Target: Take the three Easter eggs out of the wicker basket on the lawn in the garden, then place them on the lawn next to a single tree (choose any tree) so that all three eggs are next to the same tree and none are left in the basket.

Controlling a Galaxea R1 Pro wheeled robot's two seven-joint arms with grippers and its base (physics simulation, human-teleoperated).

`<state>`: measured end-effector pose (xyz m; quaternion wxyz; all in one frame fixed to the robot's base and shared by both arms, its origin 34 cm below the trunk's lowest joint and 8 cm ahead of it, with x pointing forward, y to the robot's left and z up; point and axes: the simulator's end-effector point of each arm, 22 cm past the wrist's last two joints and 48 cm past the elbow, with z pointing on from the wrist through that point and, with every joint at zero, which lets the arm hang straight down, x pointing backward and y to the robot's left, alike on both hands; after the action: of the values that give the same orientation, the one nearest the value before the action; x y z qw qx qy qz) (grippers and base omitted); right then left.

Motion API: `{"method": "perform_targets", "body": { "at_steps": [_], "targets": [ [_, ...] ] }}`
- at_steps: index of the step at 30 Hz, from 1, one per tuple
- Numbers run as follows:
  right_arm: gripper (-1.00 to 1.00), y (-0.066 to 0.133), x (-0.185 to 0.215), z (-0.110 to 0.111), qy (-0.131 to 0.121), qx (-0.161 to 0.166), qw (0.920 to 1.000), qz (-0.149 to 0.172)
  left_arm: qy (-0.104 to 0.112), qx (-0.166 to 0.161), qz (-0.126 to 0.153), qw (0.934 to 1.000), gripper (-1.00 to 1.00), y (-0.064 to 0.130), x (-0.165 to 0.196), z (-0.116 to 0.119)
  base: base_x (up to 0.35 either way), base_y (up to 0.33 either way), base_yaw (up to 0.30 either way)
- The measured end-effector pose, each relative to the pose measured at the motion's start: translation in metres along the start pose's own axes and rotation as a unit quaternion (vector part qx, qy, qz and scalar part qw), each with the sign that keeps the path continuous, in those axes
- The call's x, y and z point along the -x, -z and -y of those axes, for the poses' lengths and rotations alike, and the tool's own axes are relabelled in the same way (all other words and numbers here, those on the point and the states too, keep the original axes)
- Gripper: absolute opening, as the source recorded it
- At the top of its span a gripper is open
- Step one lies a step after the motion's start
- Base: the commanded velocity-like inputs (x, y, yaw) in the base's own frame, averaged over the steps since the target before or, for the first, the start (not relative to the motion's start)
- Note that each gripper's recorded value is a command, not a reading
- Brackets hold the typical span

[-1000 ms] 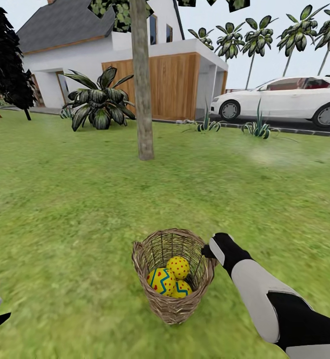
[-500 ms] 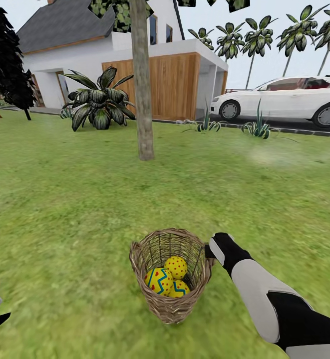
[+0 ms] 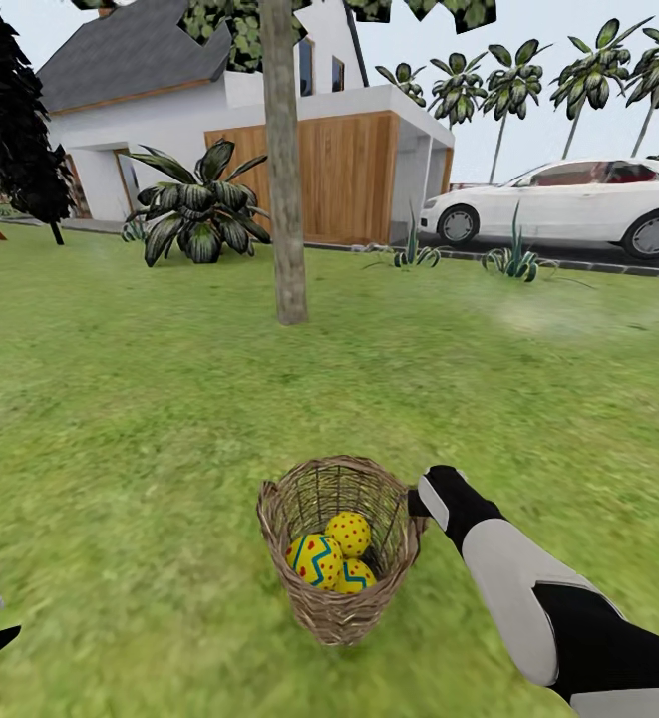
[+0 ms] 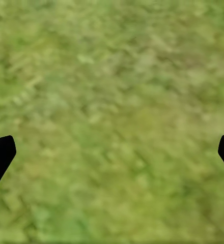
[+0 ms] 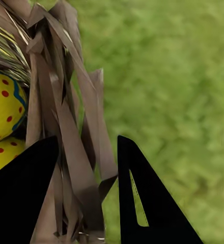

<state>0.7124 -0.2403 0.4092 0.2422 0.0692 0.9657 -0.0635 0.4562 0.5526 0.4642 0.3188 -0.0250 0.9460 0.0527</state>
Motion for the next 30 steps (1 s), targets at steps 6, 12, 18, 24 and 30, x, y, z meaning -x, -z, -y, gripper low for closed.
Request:
{"method": "perform_targets", "body": {
  "at_steps": [6, 12, 18, 24, 30],
  "targets": [
    [-1.0, 0.013, 0.009, 0.002, 0.001, -0.001, 0.9999, 0.011, 0.001, 0.0, 0.012, 0.9999, 1.0, 0.007, 0.007, -0.001, 0.0, 0.0, 0.0],
    [-1.0, 0.026, 0.019, 0.003, 0.0, 0.001, 0.9997, 0.024, 0.003, 0.0, 0.024, 0.9997, 1.0, 0.015, 0.013, -0.002, 0.0, 0.0, 0.0],
    [-1.0, 0.039, 0.027, 0.005, -0.002, 0.001, 0.9994, 0.034, 0.004, 0.003, 0.034, 0.9994, 1.0, 0.022, 0.02, -0.004, 0.0, 0.0, 0.0],
    [-1.0, 0.048, 0.035, 0.005, -0.002, 0.002, 0.9995, 0.033, 0.008, 0.007, 0.029, 0.9995, 1.0, 0.028, 0.026, -0.01, 0.0, 0.0, 0.0],
    [-1.0, 0.057, 0.043, 0.004, -0.001, 0.003, 0.9995, 0.032, 0.014, 0.013, 0.022, 0.9996, 1.0, 0.034, 0.029, -0.017, 0.0, 0.0, 0.0]
  ]
}}
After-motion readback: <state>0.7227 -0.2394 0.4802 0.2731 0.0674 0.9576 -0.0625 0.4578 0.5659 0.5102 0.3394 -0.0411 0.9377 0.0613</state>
